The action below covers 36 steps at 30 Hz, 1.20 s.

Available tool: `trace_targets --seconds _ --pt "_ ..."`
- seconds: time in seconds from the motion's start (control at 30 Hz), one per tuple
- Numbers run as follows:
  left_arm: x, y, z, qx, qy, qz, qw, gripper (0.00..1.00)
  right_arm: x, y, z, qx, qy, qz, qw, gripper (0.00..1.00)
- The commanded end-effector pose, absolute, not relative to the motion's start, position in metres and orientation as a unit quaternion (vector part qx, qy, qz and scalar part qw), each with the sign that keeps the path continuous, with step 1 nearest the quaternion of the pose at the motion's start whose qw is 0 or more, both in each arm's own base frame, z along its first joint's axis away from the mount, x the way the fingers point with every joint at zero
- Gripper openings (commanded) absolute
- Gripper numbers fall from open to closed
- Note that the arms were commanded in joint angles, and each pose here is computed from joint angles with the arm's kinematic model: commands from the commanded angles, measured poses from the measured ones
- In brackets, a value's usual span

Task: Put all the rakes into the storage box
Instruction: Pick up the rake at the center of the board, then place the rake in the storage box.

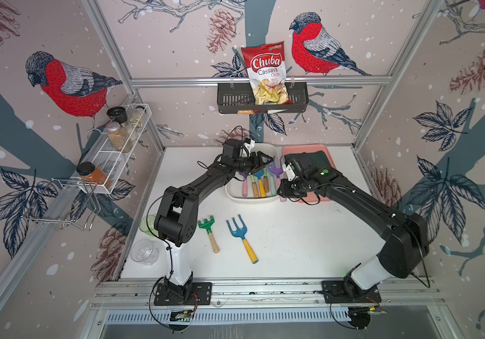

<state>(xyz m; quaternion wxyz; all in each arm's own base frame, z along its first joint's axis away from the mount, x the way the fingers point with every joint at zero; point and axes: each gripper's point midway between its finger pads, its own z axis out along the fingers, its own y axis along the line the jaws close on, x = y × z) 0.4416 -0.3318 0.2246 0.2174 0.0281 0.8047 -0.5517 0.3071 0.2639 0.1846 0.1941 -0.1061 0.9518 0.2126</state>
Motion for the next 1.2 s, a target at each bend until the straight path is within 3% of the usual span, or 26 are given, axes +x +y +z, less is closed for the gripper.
trace_targets --seconds 0.0,0.33,0.47,0.5,0.57,0.63,0.73,0.87,1.17 --pt "0.440 -0.339 0.230 0.044 0.797 -0.558 0.228 0.62 0.314 0.271 0.192 -0.120 0.946 0.219 0.206 0.20" --pt "0.447 -0.345 0.229 0.044 0.794 -0.563 0.226 0.13 0.316 0.276 0.198 -0.132 0.943 0.225 0.208 0.20" --pt "0.453 -0.346 0.228 0.042 0.794 -0.562 0.227 0.04 0.315 0.276 0.198 -0.133 0.942 0.226 0.208 0.33" --pt "0.455 -0.346 0.228 0.041 0.794 -0.563 0.226 0.03 0.315 0.276 0.199 -0.134 0.942 0.228 0.208 0.38" --pt "0.459 -0.345 0.227 0.040 0.794 -0.562 0.227 0.01 0.316 0.274 0.200 -0.129 0.941 0.232 0.209 0.59" --pt "0.464 -0.342 0.226 0.037 0.795 -0.561 0.228 0.01 0.318 0.269 0.203 -0.118 0.941 0.237 0.210 0.73" --pt "0.475 -0.333 0.222 0.030 0.798 -0.554 0.233 0.01 0.322 0.256 0.207 -0.095 0.941 0.239 0.218 0.86" --pt "0.493 -0.323 0.210 0.017 0.803 -0.547 0.237 0.01 0.322 0.236 0.211 -0.074 0.940 0.240 0.232 0.91" --pt "0.543 -0.328 0.161 0.014 0.832 -0.502 0.235 0.01 0.318 0.199 0.204 -0.043 0.936 0.257 0.237 0.92"
